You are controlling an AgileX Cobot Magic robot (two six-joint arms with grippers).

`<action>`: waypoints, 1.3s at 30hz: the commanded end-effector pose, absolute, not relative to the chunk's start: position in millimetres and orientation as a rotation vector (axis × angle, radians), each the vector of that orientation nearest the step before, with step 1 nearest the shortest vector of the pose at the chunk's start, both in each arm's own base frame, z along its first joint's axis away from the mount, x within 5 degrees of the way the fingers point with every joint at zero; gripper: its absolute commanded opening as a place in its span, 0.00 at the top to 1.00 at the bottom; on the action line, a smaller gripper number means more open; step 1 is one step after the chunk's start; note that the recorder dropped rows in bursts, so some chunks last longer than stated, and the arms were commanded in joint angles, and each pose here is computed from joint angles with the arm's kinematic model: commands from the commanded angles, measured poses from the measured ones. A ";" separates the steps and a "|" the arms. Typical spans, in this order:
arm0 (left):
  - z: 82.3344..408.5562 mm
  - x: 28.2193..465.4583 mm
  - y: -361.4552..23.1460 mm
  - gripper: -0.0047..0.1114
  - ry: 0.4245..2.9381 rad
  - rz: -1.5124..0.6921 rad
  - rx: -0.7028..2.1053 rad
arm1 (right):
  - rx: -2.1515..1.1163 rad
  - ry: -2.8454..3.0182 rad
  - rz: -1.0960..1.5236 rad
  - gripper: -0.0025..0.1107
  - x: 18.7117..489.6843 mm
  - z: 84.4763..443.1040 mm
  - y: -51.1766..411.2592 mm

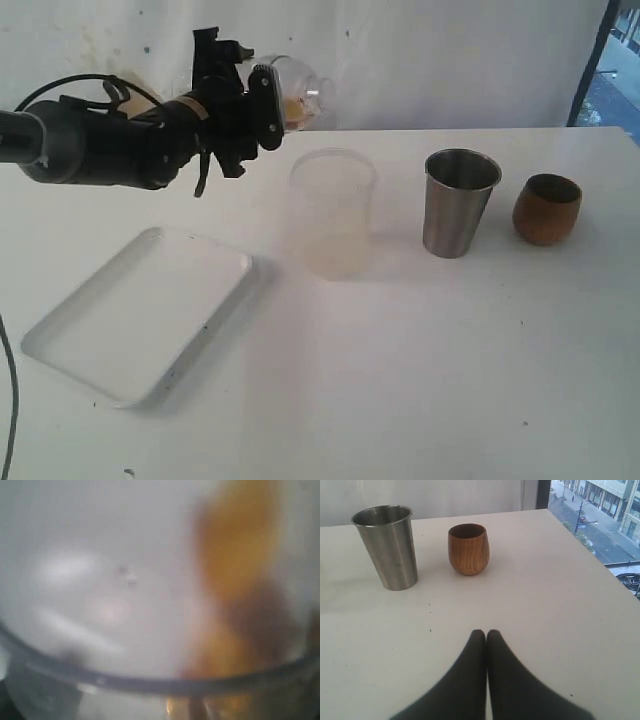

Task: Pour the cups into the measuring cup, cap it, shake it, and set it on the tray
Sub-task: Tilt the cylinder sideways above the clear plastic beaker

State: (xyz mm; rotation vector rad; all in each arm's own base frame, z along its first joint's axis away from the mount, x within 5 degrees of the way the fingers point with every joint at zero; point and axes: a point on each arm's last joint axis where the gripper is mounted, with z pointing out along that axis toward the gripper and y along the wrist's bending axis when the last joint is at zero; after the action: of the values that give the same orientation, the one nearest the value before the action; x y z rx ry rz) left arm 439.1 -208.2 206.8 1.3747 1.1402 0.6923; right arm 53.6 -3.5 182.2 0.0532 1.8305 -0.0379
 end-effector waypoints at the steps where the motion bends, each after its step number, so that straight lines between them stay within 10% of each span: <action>1: 222.8 437.1 -207.1 0.96 1.004 0.740 1.367 | 0.055 1.822 -0.049 0.98 53.4 182.6 -4.0; 39: 226.4 437.1 -205.3 0.96 0.594 0.986 1.588 | 0.069 1.822 -0.038 0.98 53.4 182.6 -4.0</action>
State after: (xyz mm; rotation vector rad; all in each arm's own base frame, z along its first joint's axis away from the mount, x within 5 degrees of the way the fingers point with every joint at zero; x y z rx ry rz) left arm 438.8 -204.5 207.1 1.6717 0.6520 0.9483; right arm 53.6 -3.5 182.2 0.0653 1.8300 -0.0286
